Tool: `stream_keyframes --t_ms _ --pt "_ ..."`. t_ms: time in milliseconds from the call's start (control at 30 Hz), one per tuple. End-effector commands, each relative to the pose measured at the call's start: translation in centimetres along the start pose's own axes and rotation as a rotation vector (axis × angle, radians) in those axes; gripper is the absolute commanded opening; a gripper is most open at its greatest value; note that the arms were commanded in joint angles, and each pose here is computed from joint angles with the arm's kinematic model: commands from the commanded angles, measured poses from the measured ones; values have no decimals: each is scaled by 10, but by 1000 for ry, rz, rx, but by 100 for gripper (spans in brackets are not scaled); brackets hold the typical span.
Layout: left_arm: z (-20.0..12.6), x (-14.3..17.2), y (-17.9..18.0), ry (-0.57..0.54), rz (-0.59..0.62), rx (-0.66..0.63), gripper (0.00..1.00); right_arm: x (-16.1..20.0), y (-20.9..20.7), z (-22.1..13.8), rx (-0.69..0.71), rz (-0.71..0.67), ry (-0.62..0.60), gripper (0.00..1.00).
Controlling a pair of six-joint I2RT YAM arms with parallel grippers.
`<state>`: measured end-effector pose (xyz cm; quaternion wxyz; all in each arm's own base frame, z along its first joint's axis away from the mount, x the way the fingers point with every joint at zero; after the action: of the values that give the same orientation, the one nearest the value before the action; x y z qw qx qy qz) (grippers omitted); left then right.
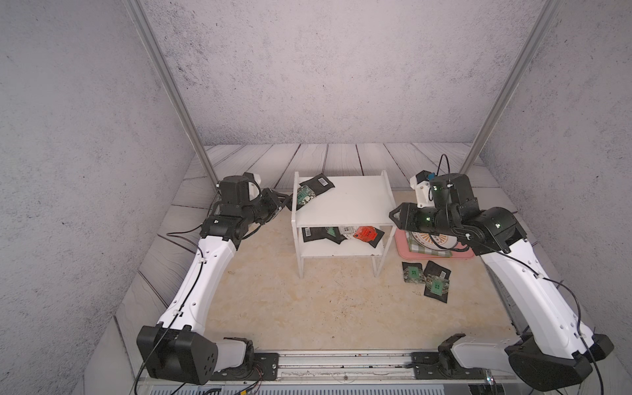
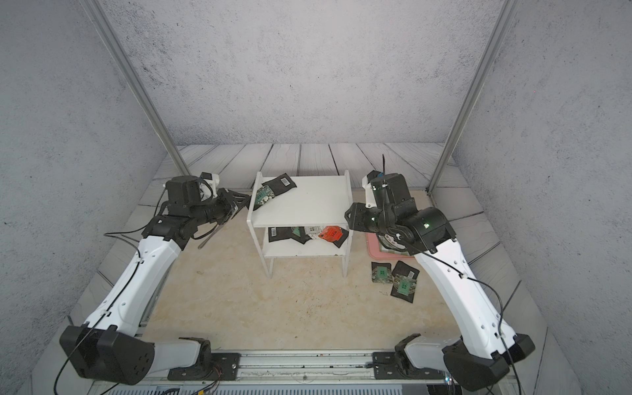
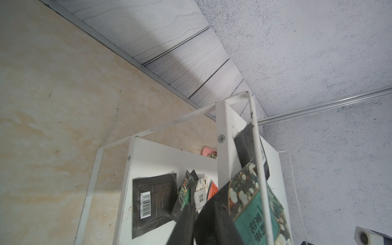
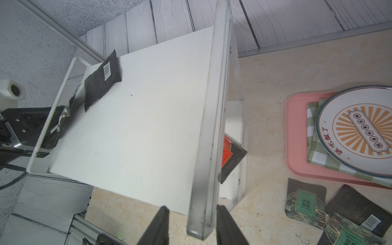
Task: Remove the tea bags from the shelf
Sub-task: Pick up the tea bag from the shelf, then place the tea bag at the center of the board.
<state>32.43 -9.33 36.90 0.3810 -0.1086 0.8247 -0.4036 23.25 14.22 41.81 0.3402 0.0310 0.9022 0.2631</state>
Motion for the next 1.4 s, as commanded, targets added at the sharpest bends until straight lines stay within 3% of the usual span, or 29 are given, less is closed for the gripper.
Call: stream_keyframes --t_ms 0,267,1000,1367 --pt "-6 -2 -5 -19 21 28 16 0 0 3 5 7 -8 40" --pt "-18 -2 -12 -36 37 32 0 0 -1 2 9 14 -12 40" --pt "-102 21 12 -181 72 -154 0 2 -2 -6 6 -4 -28 43" --pt "-122 53 27 -171 65 -241 0 4 -3 -14 9 -10 -32 45"
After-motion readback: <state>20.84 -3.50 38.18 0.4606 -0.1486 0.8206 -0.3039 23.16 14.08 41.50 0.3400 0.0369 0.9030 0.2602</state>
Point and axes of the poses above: each gripper's point midway between its finger pads, its own z axis out along the fingers, its own y axis along the line the jaws close on, x = y × z, the point moved 8 cm from there along -z, back along the fingers, and after that the axes turned 7 degrees about z, right-handed, at the moved point
